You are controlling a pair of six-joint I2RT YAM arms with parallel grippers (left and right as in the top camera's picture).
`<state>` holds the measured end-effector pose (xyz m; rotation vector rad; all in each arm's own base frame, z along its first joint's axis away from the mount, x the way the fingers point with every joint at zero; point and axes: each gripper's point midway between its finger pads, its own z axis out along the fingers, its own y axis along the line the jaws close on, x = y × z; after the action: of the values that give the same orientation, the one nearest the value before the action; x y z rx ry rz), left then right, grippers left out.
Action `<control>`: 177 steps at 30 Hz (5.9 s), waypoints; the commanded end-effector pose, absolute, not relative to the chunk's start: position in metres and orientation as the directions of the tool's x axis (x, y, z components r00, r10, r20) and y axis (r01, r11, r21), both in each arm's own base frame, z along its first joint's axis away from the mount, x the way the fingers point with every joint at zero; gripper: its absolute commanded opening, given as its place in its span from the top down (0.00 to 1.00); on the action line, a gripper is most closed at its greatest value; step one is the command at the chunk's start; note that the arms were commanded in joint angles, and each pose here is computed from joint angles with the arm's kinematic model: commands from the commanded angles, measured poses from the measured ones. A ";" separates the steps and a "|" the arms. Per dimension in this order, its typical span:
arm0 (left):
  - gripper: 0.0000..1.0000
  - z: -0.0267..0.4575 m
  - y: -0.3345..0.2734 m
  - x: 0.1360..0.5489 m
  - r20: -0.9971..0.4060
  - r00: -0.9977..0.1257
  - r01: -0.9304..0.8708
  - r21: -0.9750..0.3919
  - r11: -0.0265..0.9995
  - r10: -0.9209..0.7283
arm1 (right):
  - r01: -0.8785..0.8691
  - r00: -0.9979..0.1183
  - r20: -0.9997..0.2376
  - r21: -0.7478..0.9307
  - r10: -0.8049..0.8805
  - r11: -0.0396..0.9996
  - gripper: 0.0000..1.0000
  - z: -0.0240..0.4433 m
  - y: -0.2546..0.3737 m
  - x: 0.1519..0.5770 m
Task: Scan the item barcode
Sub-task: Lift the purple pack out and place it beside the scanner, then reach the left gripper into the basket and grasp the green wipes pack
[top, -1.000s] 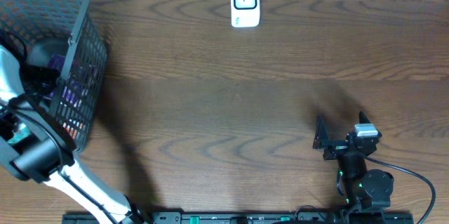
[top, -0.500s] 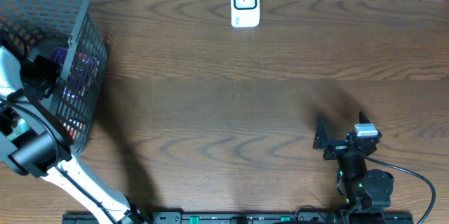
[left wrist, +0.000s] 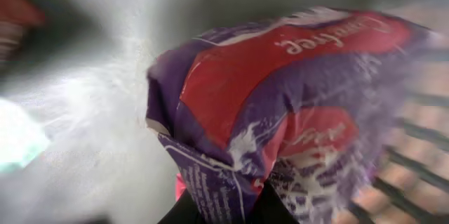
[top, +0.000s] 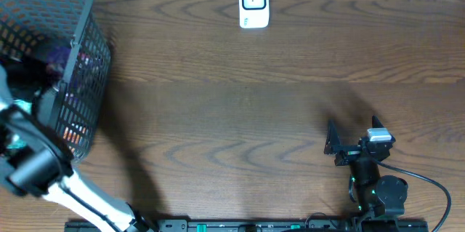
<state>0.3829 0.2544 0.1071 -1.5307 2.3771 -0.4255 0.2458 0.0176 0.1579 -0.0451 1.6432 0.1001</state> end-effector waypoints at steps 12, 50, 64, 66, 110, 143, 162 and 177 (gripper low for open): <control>0.93 0.351 0.212 0.361 -0.549 -0.266 -0.531 -0.603 0.596 -0.792 | -0.077 -0.074 -0.997 0.033 0.027 0.996 0.01 0.157 0.015 0.246; 0.83 0.145 -0.277 0.393 -0.288 -0.954 0.183 -0.358 0.916 0.077 | -0.077 -0.074 -0.997 0.033 0.027 0.996 0.01 0.157 0.015 0.246; 0.02 0.244 -0.194 0.437 -0.487 -0.867 0.105 -0.388 0.915 -0.107 | -0.077 -0.074 -0.997 0.033 0.027 0.996 0.01 0.157 0.015 0.246; 0.02 0.271 -0.150 0.445 -0.549 -0.814 0.033 -0.369 0.929 -0.189 | -0.077 -0.074 -0.997 0.033 0.027 0.996 0.01 0.157 0.015 0.246; 0.07 0.085 0.308 0.308 -0.432 -0.664 -0.735 0.231 0.637 -0.610 | -0.077 -0.074 -0.997 0.033 0.027 0.996 0.01 0.157 0.015 0.246; 0.92 0.257 0.241 0.373 -0.763 -0.366 -0.541 -0.291 0.789 -0.533 | -0.077 -0.074 -0.997 0.033 0.027 0.996 0.01 0.157 0.015 0.246; 0.08 0.104 0.302 0.318 -0.430 -0.812 -0.542 0.308 0.782 -0.394 | -0.077 -0.074 -0.997 0.033 0.027 0.996 0.01 0.157 0.015 0.246; 0.40 0.020 0.320 0.319 -0.284 -0.886 -0.456 0.377 0.806 -0.368 | -0.077 -0.074 -0.997 0.033 0.027 0.996 0.01 0.157 0.015 0.246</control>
<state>0.3275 0.3210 0.0405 -0.6607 2.7264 0.6651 0.2458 0.0175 0.1579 -0.0448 1.6432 0.0997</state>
